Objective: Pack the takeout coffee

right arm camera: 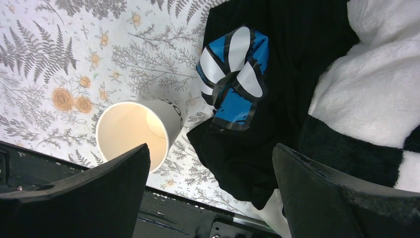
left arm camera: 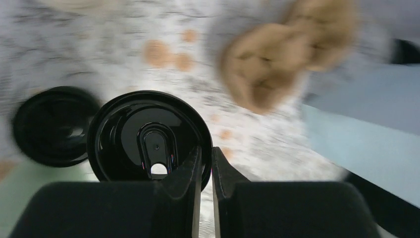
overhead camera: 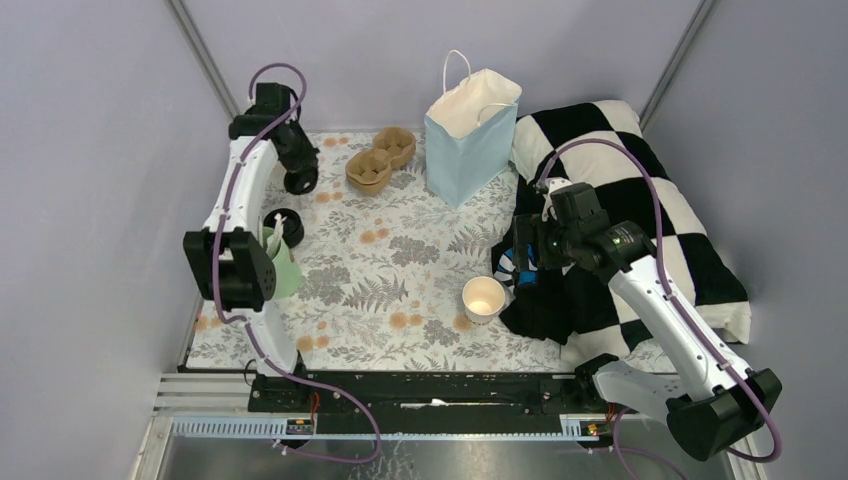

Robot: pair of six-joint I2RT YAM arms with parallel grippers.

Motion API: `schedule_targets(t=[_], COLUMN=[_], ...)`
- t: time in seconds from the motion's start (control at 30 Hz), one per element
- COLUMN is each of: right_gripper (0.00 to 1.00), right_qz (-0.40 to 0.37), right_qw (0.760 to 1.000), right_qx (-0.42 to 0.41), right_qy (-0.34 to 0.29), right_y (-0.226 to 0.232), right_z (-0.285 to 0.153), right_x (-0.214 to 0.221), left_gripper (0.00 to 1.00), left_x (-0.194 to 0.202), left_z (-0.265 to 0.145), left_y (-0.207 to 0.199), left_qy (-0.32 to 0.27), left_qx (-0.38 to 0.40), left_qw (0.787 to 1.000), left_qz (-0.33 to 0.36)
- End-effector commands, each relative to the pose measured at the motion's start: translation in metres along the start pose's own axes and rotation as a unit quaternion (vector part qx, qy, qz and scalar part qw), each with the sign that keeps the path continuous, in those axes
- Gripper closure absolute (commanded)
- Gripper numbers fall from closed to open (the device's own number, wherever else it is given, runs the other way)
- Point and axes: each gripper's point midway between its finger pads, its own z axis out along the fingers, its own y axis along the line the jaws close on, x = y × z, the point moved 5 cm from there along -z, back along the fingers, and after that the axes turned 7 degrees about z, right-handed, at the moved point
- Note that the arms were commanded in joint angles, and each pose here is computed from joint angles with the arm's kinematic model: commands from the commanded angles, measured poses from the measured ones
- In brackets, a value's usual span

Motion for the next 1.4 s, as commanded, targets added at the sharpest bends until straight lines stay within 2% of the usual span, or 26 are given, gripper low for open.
schedule_targets(t=[0.0,0.1,0.2,0.3,0.4,0.5,0.63,0.77,0.9,1.1,1.37], right_gripper=[0.00,0.00,0.00,0.00,0.00,0.00,0.00,0.00,0.00,0.01,0.08], right_qz=[0.011,0.024,0.047,0.069,0.079,0.090,0.106,0.131,0.133,0.157,0.186], right_qw=[0.999,0.996,0.986,0.960,0.923,0.889,0.876,0.880,0.870,0.862,0.851], right_qx=[-0.027,-0.070,-0.151,-0.261,-0.364,-0.436,-0.453,-0.439,-0.453,-0.458,-0.460], right_qy=[-0.037,-0.045,-0.057,-0.073,-0.099,-0.108,-0.124,-0.128,-0.139,-0.151,-0.170], right_y=[0.013,0.028,0.054,0.087,0.115,0.131,0.132,0.128,0.130,0.128,0.124], right_z=[-0.019,-0.030,-0.043,-0.061,-0.085,-0.102,-0.110,-0.108,-0.116,-0.117,-0.116], right_x=[-0.019,-0.029,-0.045,-0.065,-0.083,-0.092,-0.091,-0.089,-0.092,-0.091,-0.089], left_gripper=[0.88,0.87,0.87,0.88,0.88,0.88,0.91,0.91,0.91,0.92,0.93], left_x=[-0.029,-0.022,0.003,0.048,0.088,0.121,0.139,0.153,0.162,0.165,0.170], left_z=[-0.108,-0.160,-0.209,-0.237,-0.265,-0.287,-0.290,-0.294,-0.290,-0.292,-0.295], left_y=[-0.070,-0.095,-0.115,-0.136,-0.161,-0.181,-0.194,-0.203,-0.208,-0.212,-0.208], left_qy=[-0.070,-0.082,-0.070,-0.013,0.033,0.067,0.085,0.106,0.117,0.121,0.128], left_qx=[0.292,0.444,0.586,0.668,0.720,0.756,0.761,0.769,0.763,0.765,0.767], left_qw=[0.954,0.891,0.802,0.734,0.683,0.644,0.635,0.622,0.628,0.624,0.620], left_qz=[-0.020,-0.052,-0.092,-0.119,-0.114,-0.098,-0.102,-0.102,-0.100,-0.104,-0.106])
